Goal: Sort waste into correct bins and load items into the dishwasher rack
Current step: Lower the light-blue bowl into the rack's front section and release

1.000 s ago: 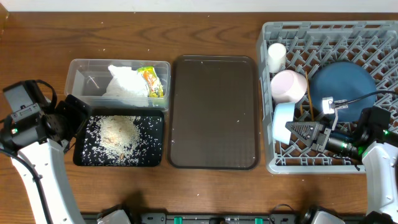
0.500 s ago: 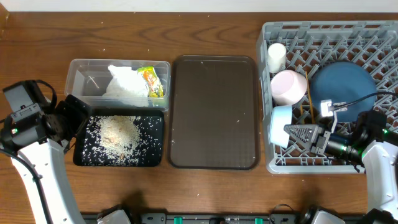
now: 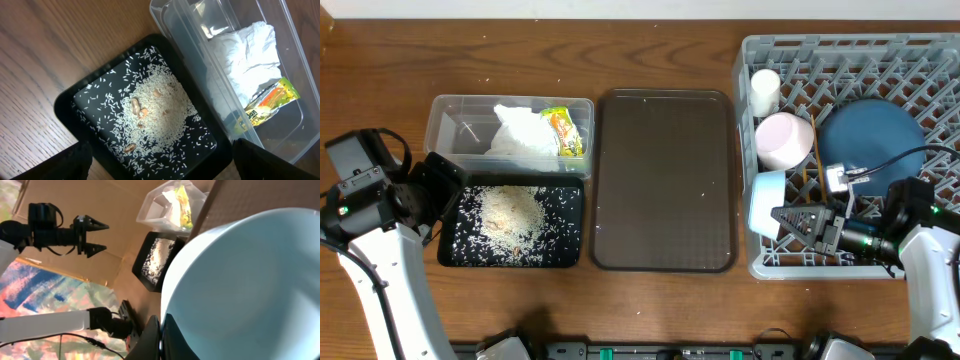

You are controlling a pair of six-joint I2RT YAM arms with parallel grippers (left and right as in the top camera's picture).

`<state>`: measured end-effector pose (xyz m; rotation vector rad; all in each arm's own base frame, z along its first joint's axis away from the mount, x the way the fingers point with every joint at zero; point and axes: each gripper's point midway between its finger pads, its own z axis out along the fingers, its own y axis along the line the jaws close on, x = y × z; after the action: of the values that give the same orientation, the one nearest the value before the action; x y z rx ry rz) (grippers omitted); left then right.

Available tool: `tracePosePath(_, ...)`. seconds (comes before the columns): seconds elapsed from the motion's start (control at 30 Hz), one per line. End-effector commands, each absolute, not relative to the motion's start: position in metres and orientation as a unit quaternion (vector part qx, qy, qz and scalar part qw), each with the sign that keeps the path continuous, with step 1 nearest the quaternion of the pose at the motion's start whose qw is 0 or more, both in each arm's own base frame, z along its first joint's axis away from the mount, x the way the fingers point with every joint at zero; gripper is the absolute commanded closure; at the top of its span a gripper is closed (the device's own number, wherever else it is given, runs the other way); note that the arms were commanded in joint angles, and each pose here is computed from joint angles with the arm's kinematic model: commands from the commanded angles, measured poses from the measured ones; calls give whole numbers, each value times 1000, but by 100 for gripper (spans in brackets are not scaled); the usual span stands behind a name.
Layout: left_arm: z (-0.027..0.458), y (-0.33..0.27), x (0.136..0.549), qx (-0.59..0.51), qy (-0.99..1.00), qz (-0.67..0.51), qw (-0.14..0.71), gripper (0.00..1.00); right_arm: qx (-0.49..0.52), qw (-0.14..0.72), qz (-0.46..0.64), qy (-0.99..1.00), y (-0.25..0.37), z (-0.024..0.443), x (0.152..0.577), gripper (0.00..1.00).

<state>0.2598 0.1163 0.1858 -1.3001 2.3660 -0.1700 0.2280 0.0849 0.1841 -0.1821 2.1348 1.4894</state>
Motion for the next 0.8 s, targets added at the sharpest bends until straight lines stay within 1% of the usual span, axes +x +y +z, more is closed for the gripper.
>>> tracePosePath(0.0, 192, 120, 261, -468, 853, -58, 225, 8, -71, 244, 512, 821, 76, 164, 224, 99)
tracePosePath(0.33, 192, 120, 261, -468, 853, -58, 225, 8, -33, 228, 515, 826, 72, 163, 225, 99)
tracePosePath(0.53, 192, 120, 261, -468, 853, -58, 225, 8, -7, 206, 506, 838, 68, 156, 223, 99)
tracePosePath(0.77, 192, 120, 261, -468, 853, -58, 225, 8, 8, 208, 481, 852, 55, 148, 225, 99)
